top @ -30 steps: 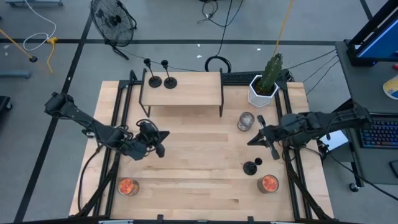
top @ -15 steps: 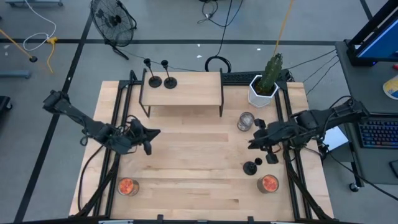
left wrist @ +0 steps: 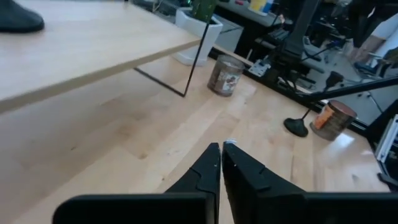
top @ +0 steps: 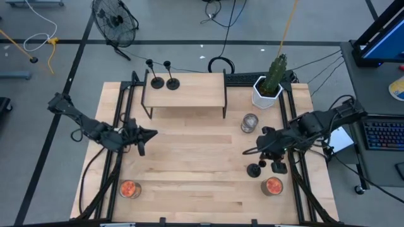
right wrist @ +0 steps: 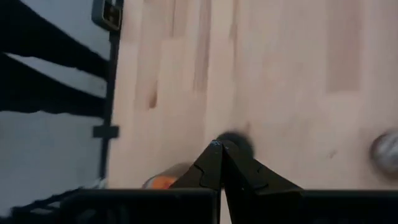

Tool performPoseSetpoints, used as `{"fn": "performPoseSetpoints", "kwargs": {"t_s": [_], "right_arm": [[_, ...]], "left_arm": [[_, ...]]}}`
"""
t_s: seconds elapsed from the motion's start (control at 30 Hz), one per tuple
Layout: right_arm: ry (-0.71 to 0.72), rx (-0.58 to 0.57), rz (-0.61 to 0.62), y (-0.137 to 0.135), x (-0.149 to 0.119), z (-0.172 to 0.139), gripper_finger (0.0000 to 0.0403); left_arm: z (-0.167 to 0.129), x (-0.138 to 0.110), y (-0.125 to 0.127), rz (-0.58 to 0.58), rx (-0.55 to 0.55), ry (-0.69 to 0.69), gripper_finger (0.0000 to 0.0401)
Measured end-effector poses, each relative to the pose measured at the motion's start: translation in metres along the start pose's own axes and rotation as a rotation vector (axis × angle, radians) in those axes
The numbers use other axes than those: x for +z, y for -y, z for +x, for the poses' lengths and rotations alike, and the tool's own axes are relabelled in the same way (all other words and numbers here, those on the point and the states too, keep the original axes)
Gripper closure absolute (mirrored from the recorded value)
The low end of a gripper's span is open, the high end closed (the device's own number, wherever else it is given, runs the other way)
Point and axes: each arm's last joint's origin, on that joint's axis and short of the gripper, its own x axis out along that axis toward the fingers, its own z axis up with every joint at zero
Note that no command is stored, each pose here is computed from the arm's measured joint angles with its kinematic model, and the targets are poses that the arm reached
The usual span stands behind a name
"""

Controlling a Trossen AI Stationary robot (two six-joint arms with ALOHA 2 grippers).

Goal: Pick & Place candle stick holders
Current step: Put the black candle holder on the shelf

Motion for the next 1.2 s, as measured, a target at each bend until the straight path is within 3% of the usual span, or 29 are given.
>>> {"fn": "performPoseSetpoints", "kwargs": {"t_s": [0.27, 0.53, 1.03, 1.2], "right_arm": [[-0.204, -0.05, 0.153, -0.004, -0.004, 0.02, 0.0403], [-0.233, -0.078, 0.224, -0.003, -0.005, 0.023, 0.0395], [-0.23, -0.071, 0.299, -0.003, -0.006, 0.021, 0.0275], [-0.218, -0.089, 0.296, -0.002, -0.005, 0.021, 0.0257]], "left_arm": [[-0.006, 0.007, -0.004, 0.038, -0.027, 0.034, 0.0394], [-0.007, 0.007, -0.004, 0.043, -0.042, 0.03, 0.0379], [-0.007, 0.007, -0.004, 0.06, -0.039, 0.031, 0.0341], [-0.007, 0.007, -0.004, 0.064, -0.036, 0.029, 0.0326]]}}
